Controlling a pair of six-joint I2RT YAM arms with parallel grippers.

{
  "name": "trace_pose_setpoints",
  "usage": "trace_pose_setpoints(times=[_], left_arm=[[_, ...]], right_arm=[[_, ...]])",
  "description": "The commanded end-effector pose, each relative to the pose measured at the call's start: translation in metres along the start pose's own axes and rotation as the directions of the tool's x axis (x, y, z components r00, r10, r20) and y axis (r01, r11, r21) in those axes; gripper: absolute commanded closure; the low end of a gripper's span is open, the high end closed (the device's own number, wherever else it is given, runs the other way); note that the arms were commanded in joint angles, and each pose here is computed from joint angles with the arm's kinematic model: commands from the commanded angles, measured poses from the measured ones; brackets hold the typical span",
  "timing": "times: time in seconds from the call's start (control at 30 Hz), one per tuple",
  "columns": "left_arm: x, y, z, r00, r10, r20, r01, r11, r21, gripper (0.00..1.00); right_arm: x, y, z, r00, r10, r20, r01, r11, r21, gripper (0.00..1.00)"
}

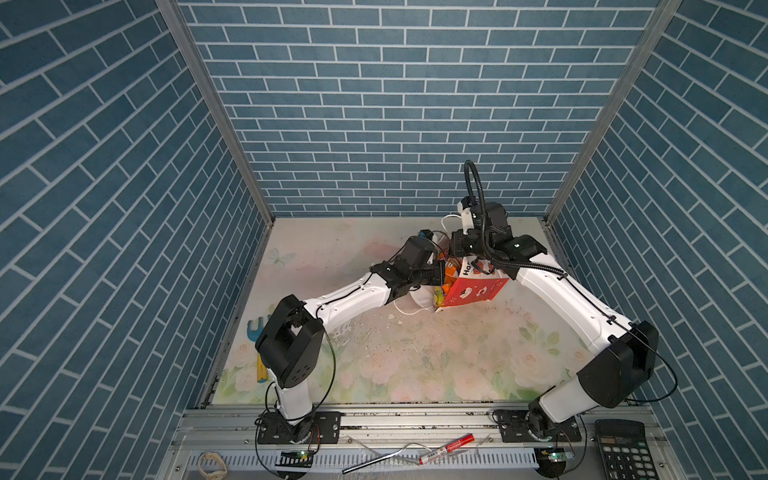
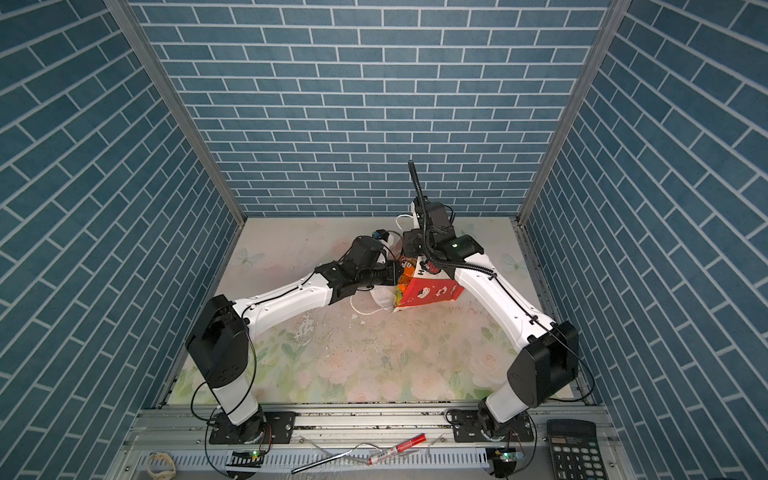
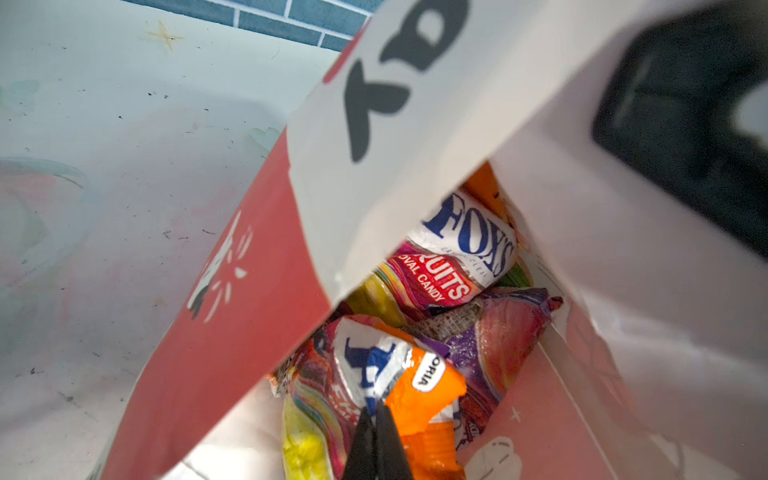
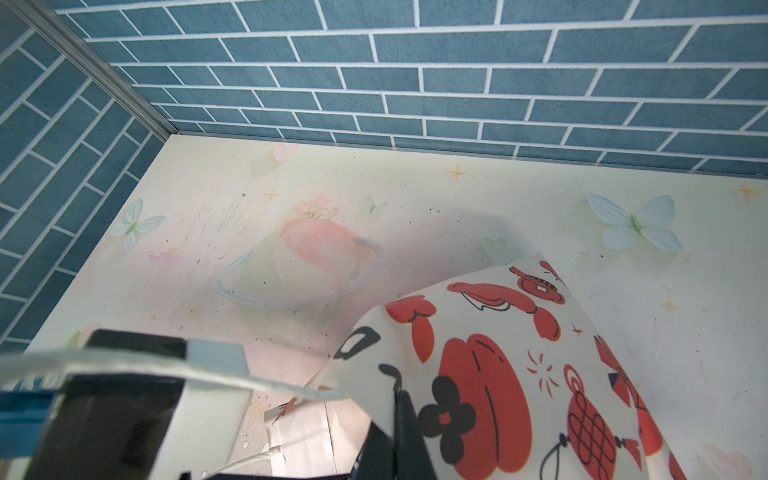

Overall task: Take the snacks out of the paper bag
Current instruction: 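Lower the left gripper onto an orange candy packet while the right holds the bag, then lift the orange candy packet out with the left gripper, away from the bag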

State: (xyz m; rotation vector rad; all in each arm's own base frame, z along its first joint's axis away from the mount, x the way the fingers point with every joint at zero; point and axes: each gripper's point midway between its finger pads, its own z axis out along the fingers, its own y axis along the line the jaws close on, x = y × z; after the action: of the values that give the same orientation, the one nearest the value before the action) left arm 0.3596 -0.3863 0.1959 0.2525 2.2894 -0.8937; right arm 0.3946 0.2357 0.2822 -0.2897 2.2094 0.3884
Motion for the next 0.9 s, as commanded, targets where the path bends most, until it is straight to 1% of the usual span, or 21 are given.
trace_pose_setpoints(times=[0.0,0.3,0.47,0.77,0.87], left_arm=[[-0.013,-0.008,-0.017,0.999,0.037,0.033,-0.037,0.999,-0.005,1.00],[-0.034,-0.020,-0.052,0.991,0.083,0.106,-0.083,0.997,-0.004,1.00],[-0.044,-0.019,-0.071,0.982,0.113,0.151,-0.109,0.993,-0.035,1.00],[-0.061,-0.017,-0.106,0.967,0.123,0.224,-0.116,0.992,-0.044,1.00],[-0.070,-0.015,-0.119,0.960,0.121,0.252,-0.117,0.993,-0.030,1.00]], right_arm=[[-0.024,0.003,-0.015,0.994,0.057,0.096,-0.055,0.998,-0.021,1.00],[-0.022,0.002,-0.014,0.994,0.060,0.093,-0.058,0.998,-0.020,1.00],[-0.022,0.002,-0.015,0.994,0.061,0.095,-0.060,0.998,-0.019,1.00],[-0.022,0.001,-0.016,0.994,0.057,0.098,-0.056,0.998,-0.011,1.00],[-0.021,0.000,-0.015,0.993,0.057,0.099,-0.056,0.998,-0.008,1.00]])
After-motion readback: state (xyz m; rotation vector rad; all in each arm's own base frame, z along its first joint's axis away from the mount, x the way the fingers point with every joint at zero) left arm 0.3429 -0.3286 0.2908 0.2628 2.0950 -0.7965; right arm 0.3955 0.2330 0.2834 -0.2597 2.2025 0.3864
